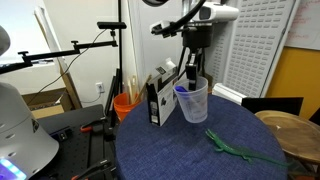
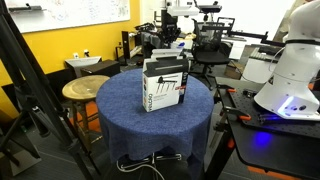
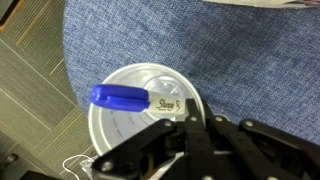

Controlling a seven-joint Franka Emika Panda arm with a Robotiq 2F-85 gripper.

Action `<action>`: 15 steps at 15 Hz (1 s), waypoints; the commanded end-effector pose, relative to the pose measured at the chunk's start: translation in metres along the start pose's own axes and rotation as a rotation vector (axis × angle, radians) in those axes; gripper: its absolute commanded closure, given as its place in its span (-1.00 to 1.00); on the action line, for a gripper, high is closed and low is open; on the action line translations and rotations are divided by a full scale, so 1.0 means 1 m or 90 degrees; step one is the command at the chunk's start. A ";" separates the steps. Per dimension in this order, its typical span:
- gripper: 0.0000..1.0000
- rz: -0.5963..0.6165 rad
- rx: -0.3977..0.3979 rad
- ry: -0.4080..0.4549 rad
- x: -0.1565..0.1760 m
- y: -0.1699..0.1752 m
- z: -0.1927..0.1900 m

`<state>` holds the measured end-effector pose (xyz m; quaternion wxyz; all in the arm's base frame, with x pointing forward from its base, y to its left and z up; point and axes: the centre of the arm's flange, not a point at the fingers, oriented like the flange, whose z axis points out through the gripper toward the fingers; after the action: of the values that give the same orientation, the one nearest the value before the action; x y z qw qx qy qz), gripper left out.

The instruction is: Move the cup forward on the table

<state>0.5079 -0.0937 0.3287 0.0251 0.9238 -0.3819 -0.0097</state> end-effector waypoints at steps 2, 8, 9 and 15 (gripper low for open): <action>0.98 0.024 0.004 -0.025 0.023 -0.035 0.001; 0.98 0.019 0.009 -0.037 0.050 -0.083 0.008; 0.98 0.017 0.010 -0.040 0.055 -0.093 0.009; 0.98 0.011 0.007 -0.074 0.075 -0.134 0.035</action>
<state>0.6216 -0.0584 0.2971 0.0012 0.9244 -0.3793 -0.0408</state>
